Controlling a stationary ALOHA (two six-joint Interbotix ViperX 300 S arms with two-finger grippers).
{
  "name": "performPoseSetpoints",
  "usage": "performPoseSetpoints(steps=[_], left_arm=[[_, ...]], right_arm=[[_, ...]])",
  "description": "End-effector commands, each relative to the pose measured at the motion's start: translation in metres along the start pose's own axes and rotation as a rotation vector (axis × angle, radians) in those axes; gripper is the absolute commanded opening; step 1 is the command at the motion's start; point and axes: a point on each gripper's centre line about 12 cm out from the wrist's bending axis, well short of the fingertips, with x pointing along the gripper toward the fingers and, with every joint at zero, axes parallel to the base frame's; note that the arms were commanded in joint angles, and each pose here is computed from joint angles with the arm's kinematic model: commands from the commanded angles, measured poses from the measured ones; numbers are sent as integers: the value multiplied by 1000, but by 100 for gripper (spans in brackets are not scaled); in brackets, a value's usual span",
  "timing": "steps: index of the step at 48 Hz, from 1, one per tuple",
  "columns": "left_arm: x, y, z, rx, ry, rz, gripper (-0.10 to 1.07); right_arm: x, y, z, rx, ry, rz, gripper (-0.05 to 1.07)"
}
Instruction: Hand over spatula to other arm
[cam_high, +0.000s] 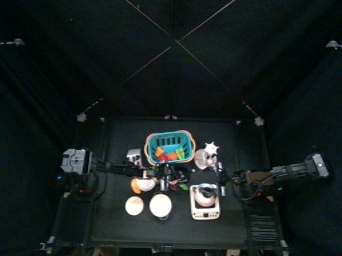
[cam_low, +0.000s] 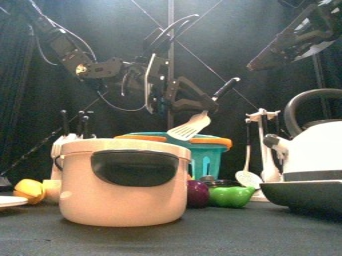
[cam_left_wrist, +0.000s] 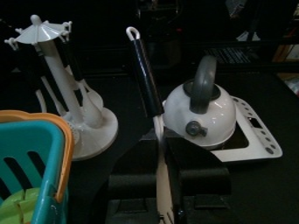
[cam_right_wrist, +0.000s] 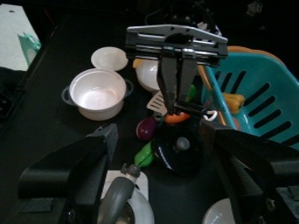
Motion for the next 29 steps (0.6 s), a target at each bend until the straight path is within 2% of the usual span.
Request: performPoseSetpoints(steps=[1,23,29], left_arm=[[-1,3,16,1,-52,7,33],[1,2,17,3,-55,6,33],[3,3,16,0,-56,6,33]], right_arm=[[-2,-1,5,4,-22,-1,103],[-4,-2,-8,3,4,-9,103],[-9,-3,-4,27,-14,-13,103]])
